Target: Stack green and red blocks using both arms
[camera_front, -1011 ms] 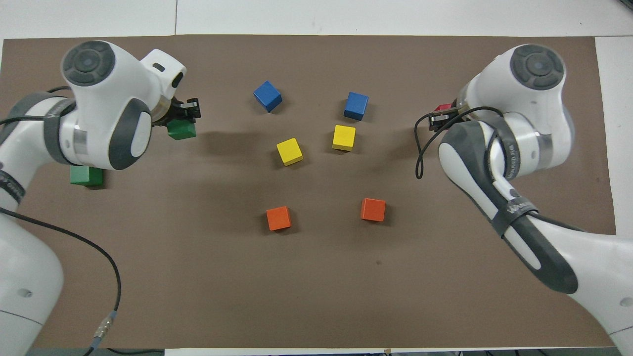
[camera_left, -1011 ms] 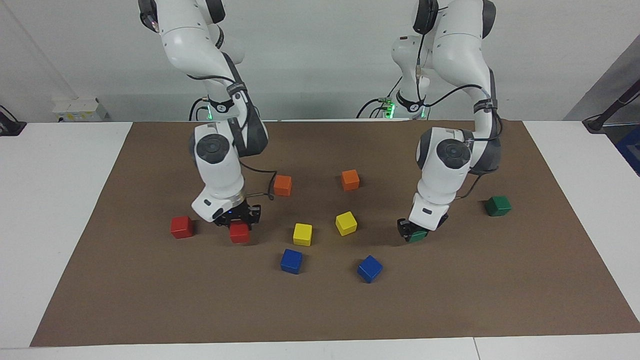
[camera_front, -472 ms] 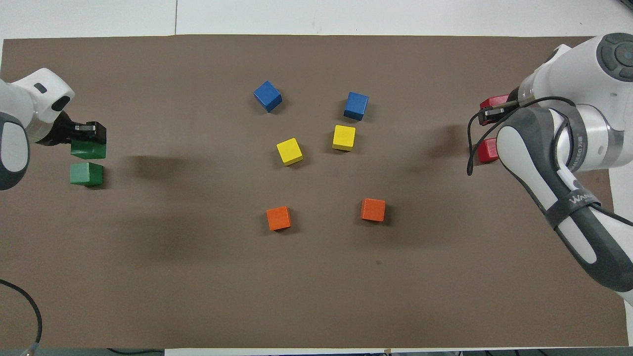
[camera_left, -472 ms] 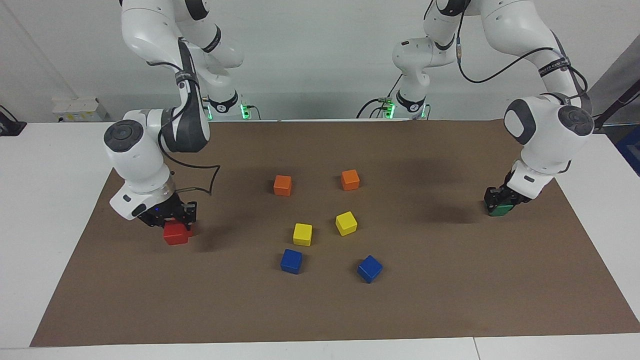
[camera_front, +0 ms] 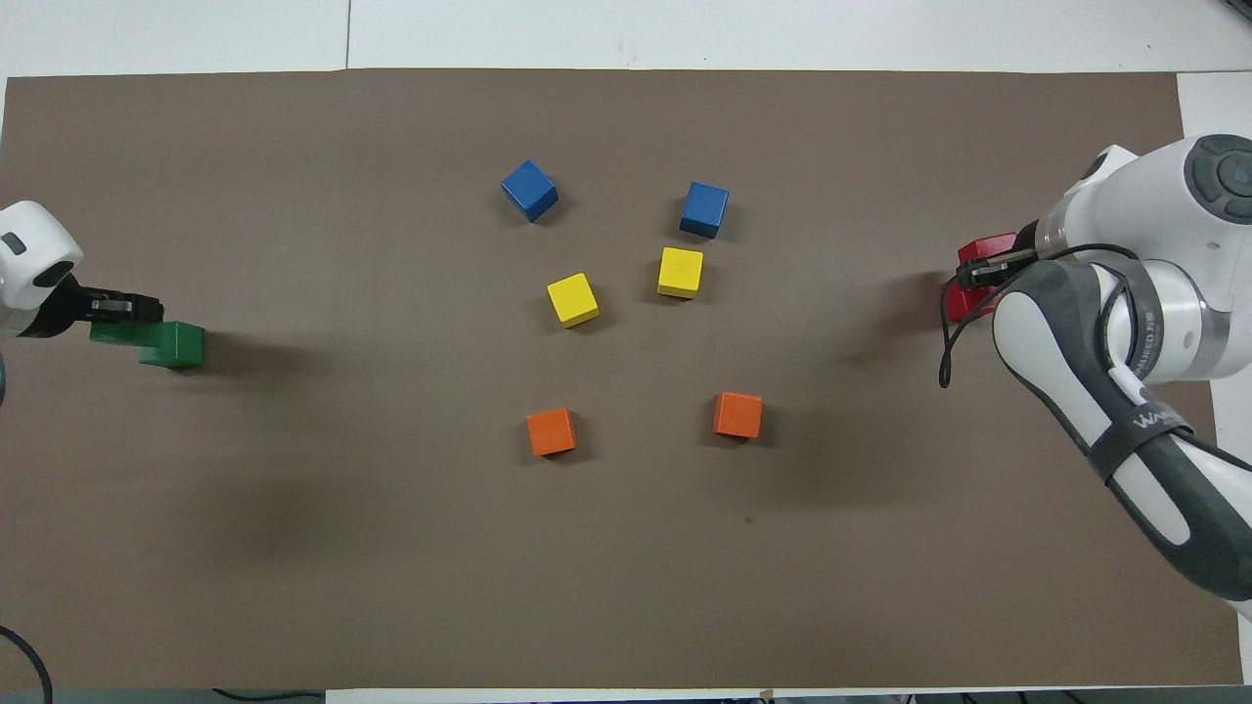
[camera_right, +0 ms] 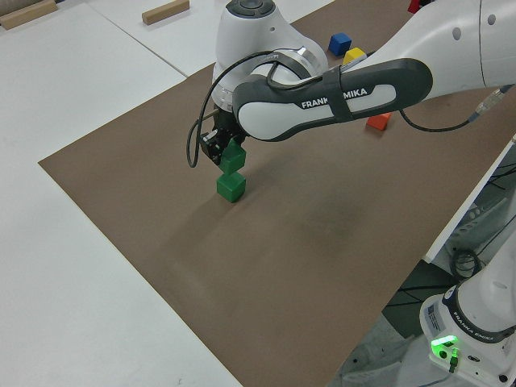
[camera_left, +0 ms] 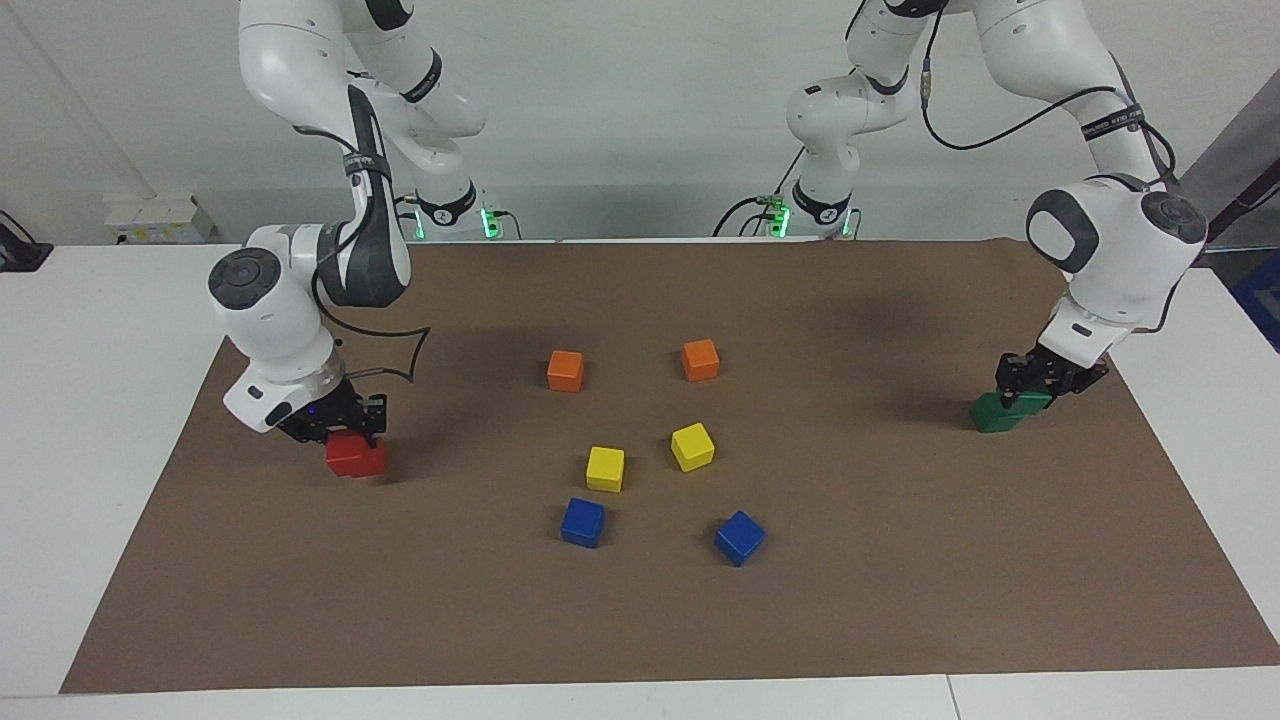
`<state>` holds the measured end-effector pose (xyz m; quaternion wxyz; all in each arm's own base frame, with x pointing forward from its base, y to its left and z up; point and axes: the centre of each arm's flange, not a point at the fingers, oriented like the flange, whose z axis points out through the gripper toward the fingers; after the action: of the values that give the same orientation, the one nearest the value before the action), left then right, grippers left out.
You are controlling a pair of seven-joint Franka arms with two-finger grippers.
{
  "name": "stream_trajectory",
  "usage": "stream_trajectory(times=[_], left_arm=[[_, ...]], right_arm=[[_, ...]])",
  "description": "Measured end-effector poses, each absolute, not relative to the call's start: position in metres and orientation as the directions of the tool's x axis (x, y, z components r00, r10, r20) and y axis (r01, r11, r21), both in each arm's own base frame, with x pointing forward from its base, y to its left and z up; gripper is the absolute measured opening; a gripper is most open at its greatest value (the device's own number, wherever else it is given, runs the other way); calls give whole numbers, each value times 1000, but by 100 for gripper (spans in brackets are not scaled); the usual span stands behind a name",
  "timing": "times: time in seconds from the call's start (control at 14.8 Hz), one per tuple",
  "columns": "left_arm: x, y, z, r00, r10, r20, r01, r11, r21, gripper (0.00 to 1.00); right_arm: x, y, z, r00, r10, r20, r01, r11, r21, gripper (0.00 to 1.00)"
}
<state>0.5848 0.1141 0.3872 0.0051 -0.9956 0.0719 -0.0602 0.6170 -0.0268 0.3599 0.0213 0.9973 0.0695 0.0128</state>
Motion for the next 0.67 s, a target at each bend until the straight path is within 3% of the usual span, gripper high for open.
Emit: stream_trajectory(times=[0.67], left_arm=[[568,127,373,980,-70,187,-74,-997,14,55]], right_arm=[[606,-27,346,987,155,47,153,-987,47,54]])
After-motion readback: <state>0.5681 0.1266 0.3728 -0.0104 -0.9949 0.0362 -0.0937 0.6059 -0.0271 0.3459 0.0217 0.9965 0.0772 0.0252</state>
